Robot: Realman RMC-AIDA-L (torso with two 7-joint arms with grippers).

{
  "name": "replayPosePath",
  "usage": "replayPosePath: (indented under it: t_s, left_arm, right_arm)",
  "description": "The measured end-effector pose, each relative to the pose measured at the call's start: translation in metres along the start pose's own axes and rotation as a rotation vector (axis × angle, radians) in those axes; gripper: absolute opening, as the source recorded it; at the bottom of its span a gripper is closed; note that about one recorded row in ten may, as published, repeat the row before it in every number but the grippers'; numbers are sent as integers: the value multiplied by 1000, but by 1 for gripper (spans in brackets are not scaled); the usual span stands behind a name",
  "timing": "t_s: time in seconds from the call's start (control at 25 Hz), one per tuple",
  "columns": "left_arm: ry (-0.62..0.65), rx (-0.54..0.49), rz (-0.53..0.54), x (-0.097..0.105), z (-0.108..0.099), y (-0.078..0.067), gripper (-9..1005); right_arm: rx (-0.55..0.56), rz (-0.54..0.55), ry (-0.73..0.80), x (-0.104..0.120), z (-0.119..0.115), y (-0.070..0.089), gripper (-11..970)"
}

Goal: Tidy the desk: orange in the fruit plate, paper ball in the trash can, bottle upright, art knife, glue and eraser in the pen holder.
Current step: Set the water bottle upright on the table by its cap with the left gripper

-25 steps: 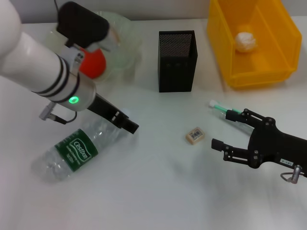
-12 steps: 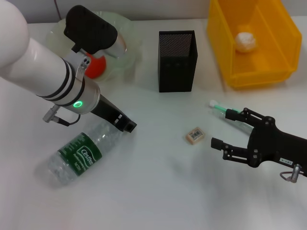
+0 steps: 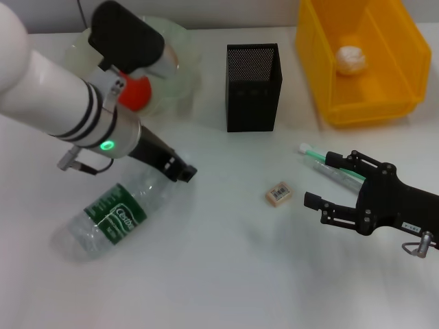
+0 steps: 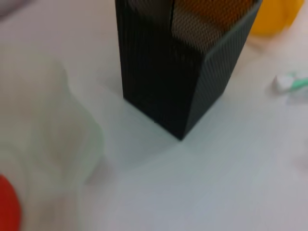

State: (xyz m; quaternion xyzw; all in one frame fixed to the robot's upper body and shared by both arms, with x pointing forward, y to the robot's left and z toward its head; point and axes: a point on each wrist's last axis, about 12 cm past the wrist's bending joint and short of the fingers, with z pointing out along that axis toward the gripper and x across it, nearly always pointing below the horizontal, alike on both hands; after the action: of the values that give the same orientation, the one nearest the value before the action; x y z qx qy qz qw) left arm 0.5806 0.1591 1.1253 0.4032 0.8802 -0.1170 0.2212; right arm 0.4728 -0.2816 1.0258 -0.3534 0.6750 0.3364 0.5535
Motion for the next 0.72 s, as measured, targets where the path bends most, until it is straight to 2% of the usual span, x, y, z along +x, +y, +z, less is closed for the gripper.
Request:
replayPosePath:
  t_s: [0.08,0.12,0.24,0.28,0.32,0.4,0.44,0.48,0.52,0.64,0.68,0.72]
  left_arm:
    - [-88,35,0,2,-16,5,445]
    - [-88,35,0,2,-16,5,447]
    - [-203,115,-23,11,-33,18,454]
    - [-286,170,-51,21,-40,29,456]
    - [-286,170,-51,21,-40,29,458]
    - [-430,261,-102,42,-47,46,463]
    - [-430,261,-102,42,-47,46,465]
    - [-548,316,-141,60,-50,56,467]
    - [-548,316,-141,60,-50,56,469]
    - [-731,361,-171,85,-51,61,476]
    - [-843,357,-166,100,-50,60,478]
    - [-843,357,-166,100,-50,60,481]
  right_arm:
    - [-3,-3,-3,-1,1,-1,851]
    - [-3,-3,-3,-1,1,-1,851]
    - [-7,-1,-17,-4,4,-2,851]
    - [-6,2,-28,-6,5,-3,851]
    - [-6,2,-28,-6,5,-3,851]
    - [-6,14,-44,-10,7,-5,851]
    - [-6,14,-44,-10,7,-5,851]
    - [-11,25,-57,-12,9,-5,851]
    - [-11,25,-57,-12,9,-5,851]
    - [-13,38,-67,-15,11,-7,851]
    - [-12,42,-73,-16,12,-7,851]
    - [-12,42,-73,-16,12,-7,851]
